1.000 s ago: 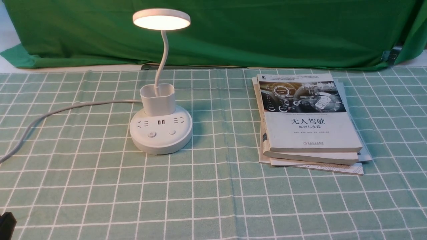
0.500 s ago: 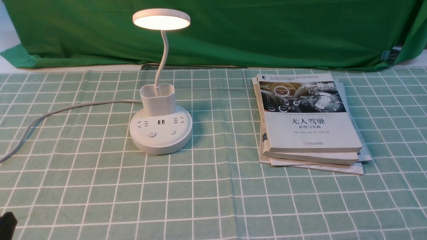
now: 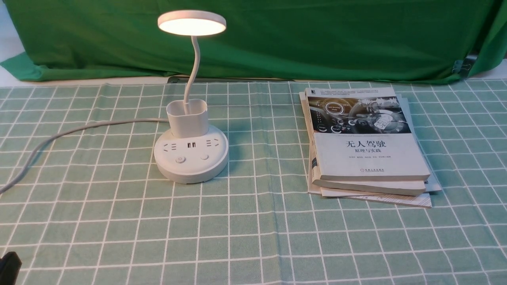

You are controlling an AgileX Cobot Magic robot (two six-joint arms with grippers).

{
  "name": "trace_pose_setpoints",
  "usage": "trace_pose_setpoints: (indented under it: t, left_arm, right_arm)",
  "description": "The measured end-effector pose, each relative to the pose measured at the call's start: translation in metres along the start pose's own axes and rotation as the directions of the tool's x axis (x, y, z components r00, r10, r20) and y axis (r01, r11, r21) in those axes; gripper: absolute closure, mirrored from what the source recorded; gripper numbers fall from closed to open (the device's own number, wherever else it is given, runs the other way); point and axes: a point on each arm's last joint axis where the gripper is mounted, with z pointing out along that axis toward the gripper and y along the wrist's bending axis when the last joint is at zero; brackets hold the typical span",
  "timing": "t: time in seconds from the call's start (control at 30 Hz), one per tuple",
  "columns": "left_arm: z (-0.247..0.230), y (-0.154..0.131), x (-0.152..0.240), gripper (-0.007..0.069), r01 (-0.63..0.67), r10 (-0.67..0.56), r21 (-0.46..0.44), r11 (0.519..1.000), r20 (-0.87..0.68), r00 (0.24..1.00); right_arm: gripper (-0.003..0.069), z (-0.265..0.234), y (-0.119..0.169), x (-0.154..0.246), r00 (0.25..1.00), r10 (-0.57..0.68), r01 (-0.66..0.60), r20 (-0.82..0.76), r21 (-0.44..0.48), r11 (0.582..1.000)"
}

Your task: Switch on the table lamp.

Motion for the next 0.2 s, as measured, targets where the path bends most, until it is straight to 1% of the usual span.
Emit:
trace_pose_setpoints:
  t: [0.2]
  left_arm:
    - [0.0, 0.0, 0.0, 0.0458, 0.0, 0.0, 0.0, 1.0, 0.0, 1.0]
  right_arm:
    - [0.0418, 0.0, 0.0, -0.0002, 1.0, 0.0, 0.0, 0.002, 0.0, 1.0]
